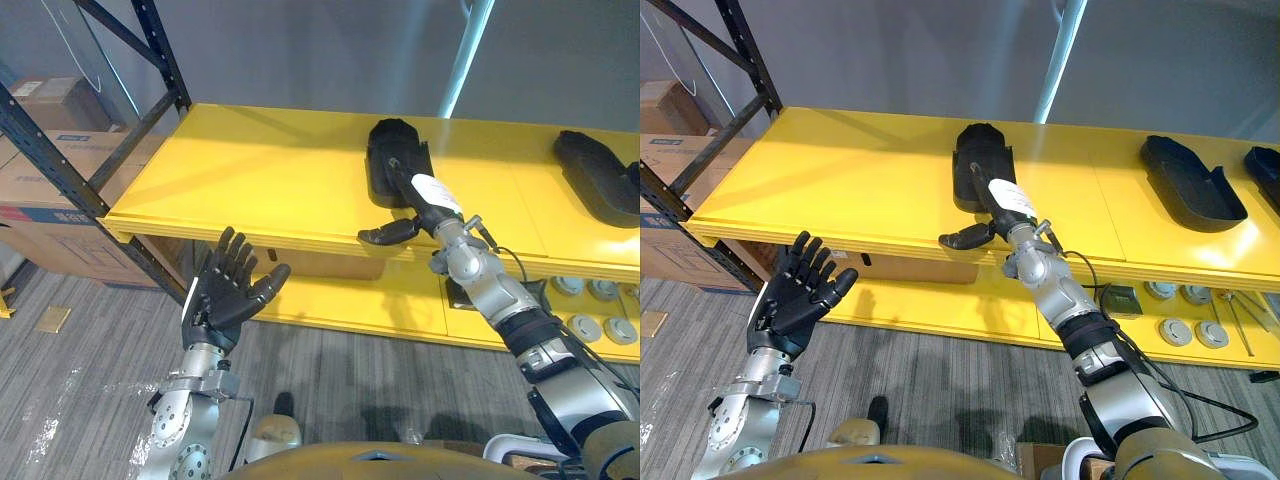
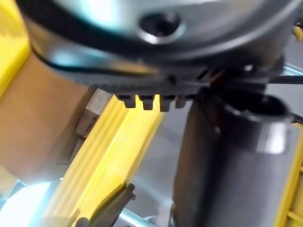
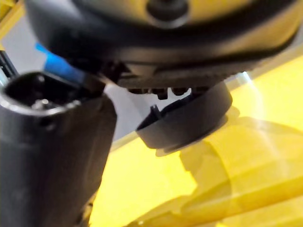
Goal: Walk over and take three plastic housings, then place them on the shelf
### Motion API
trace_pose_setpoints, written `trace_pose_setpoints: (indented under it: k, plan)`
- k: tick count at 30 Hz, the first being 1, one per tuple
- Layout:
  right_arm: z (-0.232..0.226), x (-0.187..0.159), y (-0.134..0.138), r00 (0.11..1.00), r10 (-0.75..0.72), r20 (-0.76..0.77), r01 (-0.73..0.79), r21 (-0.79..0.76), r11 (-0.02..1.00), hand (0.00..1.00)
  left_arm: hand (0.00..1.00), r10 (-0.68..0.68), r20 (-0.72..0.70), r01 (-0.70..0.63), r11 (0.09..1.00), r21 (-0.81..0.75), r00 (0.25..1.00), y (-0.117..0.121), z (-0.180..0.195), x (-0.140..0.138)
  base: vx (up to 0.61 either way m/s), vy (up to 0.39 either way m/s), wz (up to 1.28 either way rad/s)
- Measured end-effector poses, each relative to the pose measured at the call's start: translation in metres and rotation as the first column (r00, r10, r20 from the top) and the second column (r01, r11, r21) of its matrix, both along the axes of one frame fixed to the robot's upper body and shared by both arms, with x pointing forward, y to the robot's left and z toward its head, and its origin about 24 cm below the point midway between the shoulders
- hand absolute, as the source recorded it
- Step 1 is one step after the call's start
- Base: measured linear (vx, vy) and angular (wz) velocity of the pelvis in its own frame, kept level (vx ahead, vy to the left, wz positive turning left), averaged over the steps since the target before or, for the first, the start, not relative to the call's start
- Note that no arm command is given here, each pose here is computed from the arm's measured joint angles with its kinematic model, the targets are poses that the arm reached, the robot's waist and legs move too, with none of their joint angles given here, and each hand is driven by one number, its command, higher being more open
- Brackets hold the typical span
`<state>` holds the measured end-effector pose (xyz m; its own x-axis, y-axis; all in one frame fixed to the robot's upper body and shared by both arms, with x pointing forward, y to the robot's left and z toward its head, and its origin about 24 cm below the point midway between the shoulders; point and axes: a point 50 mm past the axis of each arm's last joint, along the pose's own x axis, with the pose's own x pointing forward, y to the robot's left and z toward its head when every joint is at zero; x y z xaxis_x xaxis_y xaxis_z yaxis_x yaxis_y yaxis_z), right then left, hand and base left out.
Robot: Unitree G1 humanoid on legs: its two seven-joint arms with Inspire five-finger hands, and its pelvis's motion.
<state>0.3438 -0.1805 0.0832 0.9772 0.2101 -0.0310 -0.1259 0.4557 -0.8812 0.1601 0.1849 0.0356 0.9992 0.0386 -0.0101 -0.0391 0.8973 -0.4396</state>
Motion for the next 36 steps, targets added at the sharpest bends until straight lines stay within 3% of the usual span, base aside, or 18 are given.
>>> trace_pose_setpoints:
  k: [12,13,25,36]
  plan:
    - [0.008,0.016,-0.018,0.991,-0.125,-0.038,0.123,-0.055,0.991,1.0,1.0,-0.003,0.016,0.004,0.999,-0.04,1.0,-0.003,0.002,0.005,0.0,0.0,0.0]
    - [0.011,0.017,-0.018,0.99,-0.139,-0.03,0.138,-0.053,0.989,0.0,1.0,-0.006,0.025,0.007,0.999,-0.041,1.0,-0.004,0.004,0.008,0.0,0.0,0.0]
    - [0.014,0.02,-0.033,0.964,-0.264,0.012,0.264,-0.019,0.964,0.0,1.0,-0.011,0.015,0.011,0.998,-0.054,1.0,-0.01,0.004,0.01,0.0,0.0,-0.02]
    - [0.014,0.022,-0.031,0.968,-0.249,0.02,0.25,-0.052,0.967,0.0,1.0,-0.006,0.013,0.007,0.998,-0.055,1.0,-0.01,0.004,0.011,0.0,0.0,0.0]
